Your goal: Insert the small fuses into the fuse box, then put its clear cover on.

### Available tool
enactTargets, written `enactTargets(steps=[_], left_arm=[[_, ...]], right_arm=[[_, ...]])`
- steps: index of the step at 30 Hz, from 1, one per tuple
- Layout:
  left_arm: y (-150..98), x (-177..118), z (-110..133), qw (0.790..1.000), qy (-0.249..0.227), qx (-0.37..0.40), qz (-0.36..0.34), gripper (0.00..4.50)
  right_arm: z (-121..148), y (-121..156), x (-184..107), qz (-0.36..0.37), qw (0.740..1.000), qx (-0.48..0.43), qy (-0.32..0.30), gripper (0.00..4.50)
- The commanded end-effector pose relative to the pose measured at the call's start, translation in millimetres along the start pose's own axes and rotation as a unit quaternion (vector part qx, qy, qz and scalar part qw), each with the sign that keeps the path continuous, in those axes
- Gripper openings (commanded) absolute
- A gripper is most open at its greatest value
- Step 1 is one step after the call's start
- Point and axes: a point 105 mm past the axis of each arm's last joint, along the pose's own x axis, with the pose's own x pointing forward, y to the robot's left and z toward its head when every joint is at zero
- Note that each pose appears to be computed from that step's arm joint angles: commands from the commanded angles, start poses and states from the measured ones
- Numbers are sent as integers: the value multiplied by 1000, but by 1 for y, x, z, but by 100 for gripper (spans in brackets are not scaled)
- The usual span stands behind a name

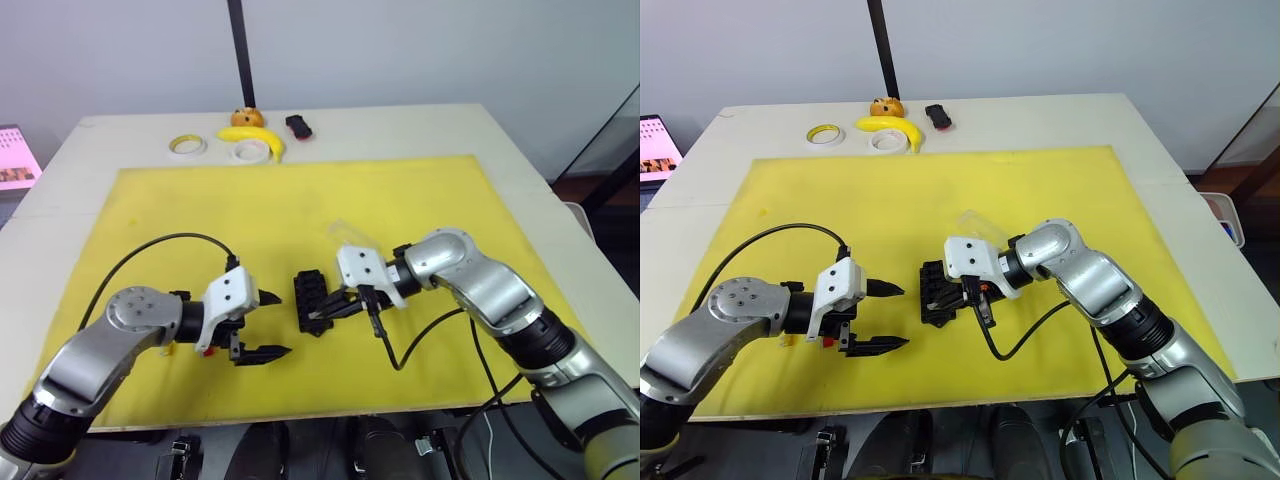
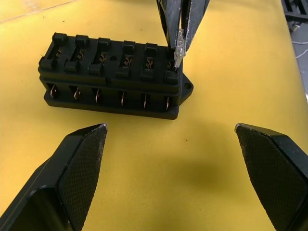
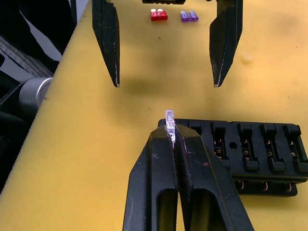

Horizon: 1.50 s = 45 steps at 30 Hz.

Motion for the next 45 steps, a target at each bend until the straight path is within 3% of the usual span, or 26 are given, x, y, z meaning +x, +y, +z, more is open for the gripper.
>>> enactTargets(steps=[1, 23, 33, 45], left_arm=[[1, -1, 7, 1000, -6, 22, 4, 447], [-2, 3, 5, 999, -1, 39, -14, 447], [-1, 4, 6, 999, -1, 47, -11, 447], [-2, 6, 5, 998, 3, 53, -13, 447]], right_arm=[[6, 2, 1, -2, 1000, -13, -8, 0], [-9, 1, 5, -14, 1000, -22, 6, 0], [6, -4, -6, -16, 1000, -22, -1, 0], [5, -1, -5, -9, 999, -29, 19, 0]])
